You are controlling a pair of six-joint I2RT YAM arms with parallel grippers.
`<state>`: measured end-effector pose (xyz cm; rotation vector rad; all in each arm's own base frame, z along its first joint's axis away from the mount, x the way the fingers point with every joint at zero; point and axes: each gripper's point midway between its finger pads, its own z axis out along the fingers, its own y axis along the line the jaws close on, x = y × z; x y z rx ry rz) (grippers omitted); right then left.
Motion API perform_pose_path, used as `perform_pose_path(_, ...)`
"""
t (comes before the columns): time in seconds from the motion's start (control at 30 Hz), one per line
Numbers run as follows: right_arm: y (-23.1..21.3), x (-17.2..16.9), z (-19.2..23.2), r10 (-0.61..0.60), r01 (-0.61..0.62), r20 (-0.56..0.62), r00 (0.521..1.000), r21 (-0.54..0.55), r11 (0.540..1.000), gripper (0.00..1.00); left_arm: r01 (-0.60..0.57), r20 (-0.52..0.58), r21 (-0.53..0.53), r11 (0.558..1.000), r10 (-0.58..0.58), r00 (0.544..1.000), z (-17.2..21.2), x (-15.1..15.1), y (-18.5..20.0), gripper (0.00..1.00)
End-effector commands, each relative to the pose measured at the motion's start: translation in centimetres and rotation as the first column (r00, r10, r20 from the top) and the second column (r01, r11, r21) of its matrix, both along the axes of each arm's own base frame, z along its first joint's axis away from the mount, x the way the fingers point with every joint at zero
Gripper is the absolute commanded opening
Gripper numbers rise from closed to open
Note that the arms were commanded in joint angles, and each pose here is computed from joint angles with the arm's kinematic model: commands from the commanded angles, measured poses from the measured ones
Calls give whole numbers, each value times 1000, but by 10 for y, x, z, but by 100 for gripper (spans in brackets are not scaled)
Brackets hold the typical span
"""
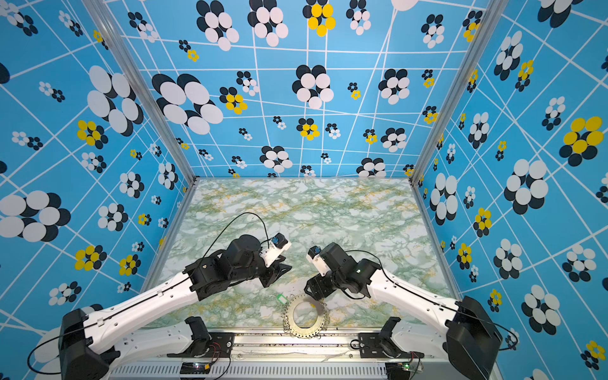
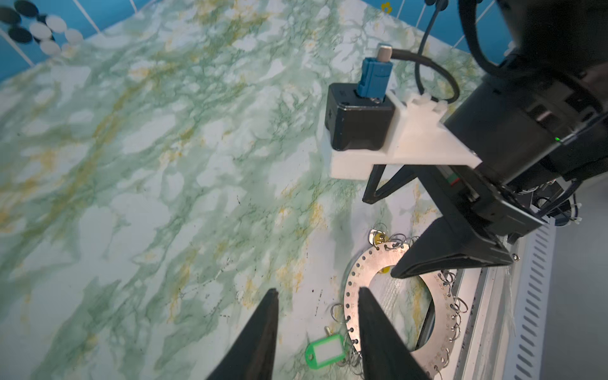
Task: Put the keys on the keyring
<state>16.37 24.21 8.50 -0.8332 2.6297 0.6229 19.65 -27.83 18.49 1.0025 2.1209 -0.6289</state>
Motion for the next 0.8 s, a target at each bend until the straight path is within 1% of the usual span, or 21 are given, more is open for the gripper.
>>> perform_pose_path(0.0, -5, 9, -9, -19, 32, 76, 997, -170, 985, 90, -143, -82, 88, 986, 150, 985, -32, 5, 21, 49)
perform_pose_path(0.07, 1, 17, -13, 11, 14, 105, 994, -234, 972, 92, -190, -57, 91, 978, 195, 979, -31, 9, 30, 52)
perform_pose_path(0.13, 7, 21, -20, 68, -35, 104, 992, -293, 956, 91, -229, -52, 71, 971, 233, 971, -27, 13, 39, 54)
perform_pose_path(0.27, 7, 20, -33, 177, -124, 80, 981, -442, 888, 91, -306, -61, 43, 951, 308, 949, -19, 16, 64, 55)
perform_pose_path(0.4, 9, 7, -43, 233, -187, 40, 972, -477, 859, 92, -373, -64, 12, 928, 373, 926, -11, 17, 88, 55)
perform_pose_path(0.5, 12, -4, -52, 275, -230, 17, 961, -502, 834, 93, -415, -75, -16, 910, 413, 908, -9, 20, 99, 56)
perform_pose_path(0.6, 14, -7, -60, 310, -259, 6, 951, -536, 804, 94, -438, -95, -36, 898, 433, 896, -10, 24, 103, 57)
perform_pose_path(0.7, 14, 2, -66, 325, -251, 27, 945, -578, 777, 95, -451, -99, -44, 892, 445, 890, -9, 27, 106, 57)
perform_pose_path(0.77, 14, 13, -67, 321, -214, 68, 945, -612, 761, 95, -457, -97, -54, 888, 451, 887, -7, 29, 108, 58)
